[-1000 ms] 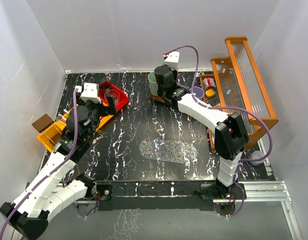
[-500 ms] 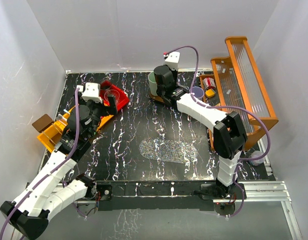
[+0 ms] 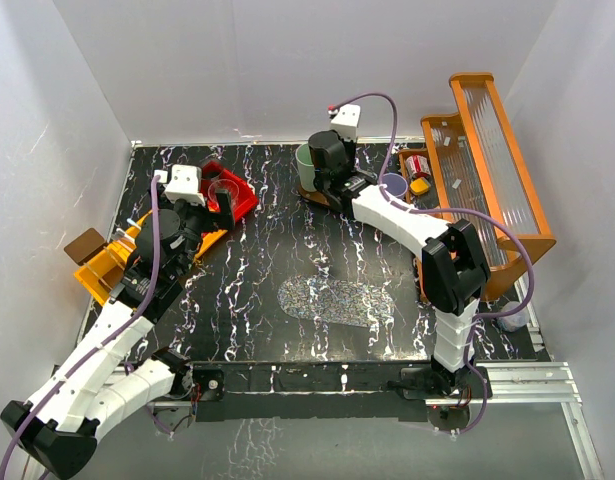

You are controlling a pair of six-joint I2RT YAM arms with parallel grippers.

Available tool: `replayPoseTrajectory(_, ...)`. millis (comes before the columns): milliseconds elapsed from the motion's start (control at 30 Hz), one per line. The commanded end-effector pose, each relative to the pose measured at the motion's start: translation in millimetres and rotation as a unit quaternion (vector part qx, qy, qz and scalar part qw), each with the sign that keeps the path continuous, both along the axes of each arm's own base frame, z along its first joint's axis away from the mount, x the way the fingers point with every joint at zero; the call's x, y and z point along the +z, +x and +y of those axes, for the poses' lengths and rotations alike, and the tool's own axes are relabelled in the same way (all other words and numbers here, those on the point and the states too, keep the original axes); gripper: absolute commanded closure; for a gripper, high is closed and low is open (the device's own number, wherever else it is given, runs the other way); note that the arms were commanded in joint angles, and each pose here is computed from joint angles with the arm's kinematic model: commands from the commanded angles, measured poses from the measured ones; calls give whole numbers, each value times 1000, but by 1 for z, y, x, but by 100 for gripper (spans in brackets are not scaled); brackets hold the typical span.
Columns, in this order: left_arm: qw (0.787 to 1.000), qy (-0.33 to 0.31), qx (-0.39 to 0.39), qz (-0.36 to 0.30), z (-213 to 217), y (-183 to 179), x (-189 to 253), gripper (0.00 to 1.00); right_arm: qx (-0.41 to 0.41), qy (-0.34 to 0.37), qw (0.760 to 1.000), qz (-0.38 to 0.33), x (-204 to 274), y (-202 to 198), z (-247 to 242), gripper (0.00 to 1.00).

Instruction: Prepare toiletry sets of a toothbrush and toothpaste on the tray

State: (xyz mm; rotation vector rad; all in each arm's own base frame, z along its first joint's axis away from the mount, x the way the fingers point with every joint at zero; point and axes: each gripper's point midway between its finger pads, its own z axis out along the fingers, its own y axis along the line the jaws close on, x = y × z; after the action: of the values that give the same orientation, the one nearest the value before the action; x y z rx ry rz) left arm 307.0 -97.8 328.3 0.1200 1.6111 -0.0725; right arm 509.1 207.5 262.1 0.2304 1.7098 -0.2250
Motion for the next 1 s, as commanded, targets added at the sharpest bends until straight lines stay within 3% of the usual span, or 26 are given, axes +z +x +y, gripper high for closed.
replayPoseTrajectory(0,1000,-2,-2,-14,0,0,6,6,-23,42,997,-62,47,7,-6,100)
replayPoseTrajectory(967,1000,0,-2,-15,0,0,6,6,-47,54,996,-56,20,23,-5,100)
